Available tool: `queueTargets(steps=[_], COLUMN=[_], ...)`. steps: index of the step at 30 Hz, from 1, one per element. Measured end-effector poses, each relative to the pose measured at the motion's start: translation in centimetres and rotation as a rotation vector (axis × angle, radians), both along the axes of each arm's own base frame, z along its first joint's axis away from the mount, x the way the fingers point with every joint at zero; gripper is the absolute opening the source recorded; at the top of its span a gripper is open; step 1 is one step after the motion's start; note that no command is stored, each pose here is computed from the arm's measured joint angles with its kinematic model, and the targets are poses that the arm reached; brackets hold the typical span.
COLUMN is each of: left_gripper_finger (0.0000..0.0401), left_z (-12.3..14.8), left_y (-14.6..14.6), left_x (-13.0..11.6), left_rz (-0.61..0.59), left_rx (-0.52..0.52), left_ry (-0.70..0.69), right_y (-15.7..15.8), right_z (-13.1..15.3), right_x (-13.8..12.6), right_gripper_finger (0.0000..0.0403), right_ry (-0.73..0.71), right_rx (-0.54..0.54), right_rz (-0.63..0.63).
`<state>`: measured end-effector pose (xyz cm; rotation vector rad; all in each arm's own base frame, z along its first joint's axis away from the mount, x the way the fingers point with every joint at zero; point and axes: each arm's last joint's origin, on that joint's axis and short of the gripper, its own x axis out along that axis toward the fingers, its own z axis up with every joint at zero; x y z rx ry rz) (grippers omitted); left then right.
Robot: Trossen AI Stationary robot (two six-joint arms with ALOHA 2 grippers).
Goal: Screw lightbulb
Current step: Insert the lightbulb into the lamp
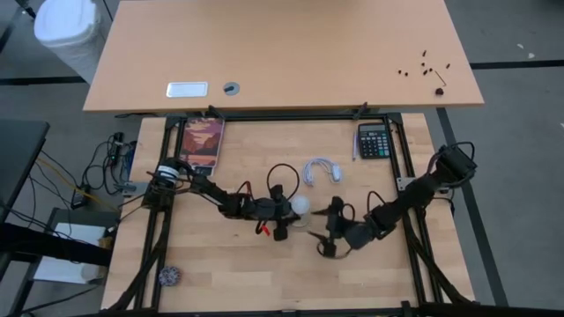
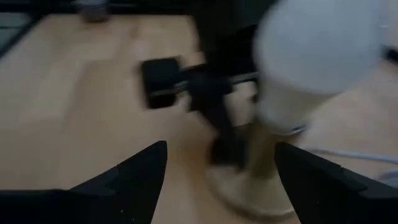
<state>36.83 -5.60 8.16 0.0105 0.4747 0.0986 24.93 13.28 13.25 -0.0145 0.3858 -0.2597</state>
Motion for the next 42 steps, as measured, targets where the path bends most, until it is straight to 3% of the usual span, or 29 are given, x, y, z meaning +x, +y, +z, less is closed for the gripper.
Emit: queueTargets(steps=[4,10,14,22,24,27,32,37,42], left_gripper_finger=[0.0172,0.0173,0.0173,0.0173,0.0173,0.0173,0.0173,0.0173,0.0173], left_z=[0.0,0.0,0.0,0.0,0.0,0.0,0.0,0.0,0.0], left_y=[-0.4,-0.5,-0.5,0.2,0.3,0.4,0.1,-0.6,-0.6], left_x=[0.0,0.0,0.0,0.0,0.0,0.0,0.0,0.0,0.0], left_rz=[-0.039,-0.068,-0.052,0.022,0.031,0.032,-0.019,-0.083,-0.085], left_rx=[-0.012,-0.021,-0.012,0.015,0.017,0.019,-0.004,-0.024,-0.026], left_ry=[0.002,0.000,-0.001,-0.005,-0.006,-0.006,-0.006,-0.004,-0.004], right_y=[-2.0,-3.4,-2.6,0.8,1.4,1.3,-1.1,-3.2,-3.5], right_z=[0.0,0.4,0.7,0.6,0.7,0.5,0.1,0.2,0.8], right_x=[1.1,2.2,2.0,0.4,0.1,-0.2,0.6,1.8,2.4], right_gripper_finger=[0.0307,0.0307,0.0307,0.0307,0.0307,0.0307,0.0307,0.0307,0.0307], right_ry=[0.015,-0.007,-0.031,-0.025,-0.038,-0.039,-0.012,0.006,-0.031], right_rx=[0.019,0.057,0.065,0.185,0.166,0.097,0.052,0.065,0.095], right_rz=[-0.033,0.049,0.097,0.191,0.196,0.106,-0.042,-0.021,0.084])
